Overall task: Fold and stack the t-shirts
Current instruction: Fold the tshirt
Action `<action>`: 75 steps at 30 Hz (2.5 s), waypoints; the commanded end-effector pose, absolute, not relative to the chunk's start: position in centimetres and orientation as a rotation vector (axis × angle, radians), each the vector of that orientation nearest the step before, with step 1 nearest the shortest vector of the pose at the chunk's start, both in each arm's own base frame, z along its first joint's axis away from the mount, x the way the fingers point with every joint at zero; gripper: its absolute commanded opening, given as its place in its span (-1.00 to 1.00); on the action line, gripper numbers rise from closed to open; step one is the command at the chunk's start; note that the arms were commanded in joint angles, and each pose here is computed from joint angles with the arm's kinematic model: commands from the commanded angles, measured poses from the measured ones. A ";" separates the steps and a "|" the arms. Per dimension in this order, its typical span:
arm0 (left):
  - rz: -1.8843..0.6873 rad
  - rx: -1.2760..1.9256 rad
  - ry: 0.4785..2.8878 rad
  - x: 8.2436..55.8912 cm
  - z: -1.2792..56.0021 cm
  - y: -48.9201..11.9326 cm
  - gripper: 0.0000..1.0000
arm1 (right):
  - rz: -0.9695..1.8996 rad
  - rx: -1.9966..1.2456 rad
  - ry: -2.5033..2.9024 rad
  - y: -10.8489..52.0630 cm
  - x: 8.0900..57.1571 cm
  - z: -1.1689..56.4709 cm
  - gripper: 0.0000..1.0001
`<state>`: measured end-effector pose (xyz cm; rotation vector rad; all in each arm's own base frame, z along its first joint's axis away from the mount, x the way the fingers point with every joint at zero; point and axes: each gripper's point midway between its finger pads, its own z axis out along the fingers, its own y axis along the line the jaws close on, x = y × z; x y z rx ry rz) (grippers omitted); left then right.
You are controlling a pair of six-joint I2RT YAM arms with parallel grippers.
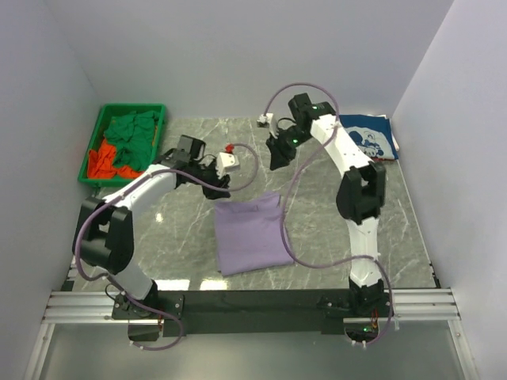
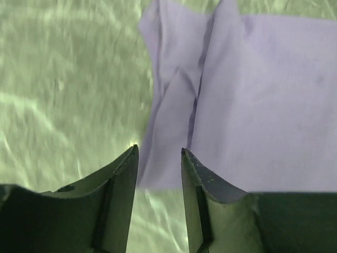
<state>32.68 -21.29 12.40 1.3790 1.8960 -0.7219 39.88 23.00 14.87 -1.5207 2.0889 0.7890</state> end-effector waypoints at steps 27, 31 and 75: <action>-0.764 1.785 1.837 28.1 4.3 -29.1 -0.32 | 1.279 -1.188 2.607 29.9 34.0 2.6 -0.22; -0.784 1.799 1.859 25.7 4.2 -28.6 -0.51 | 1.290 -1.183 2.656 29.4 32.0 1.9 -0.23; -0.491 1.642 1.635 32.4 14.1 -29.0 -0.99 | 1.421 -1.238 2.627 32.4 29.5 1.9 -0.62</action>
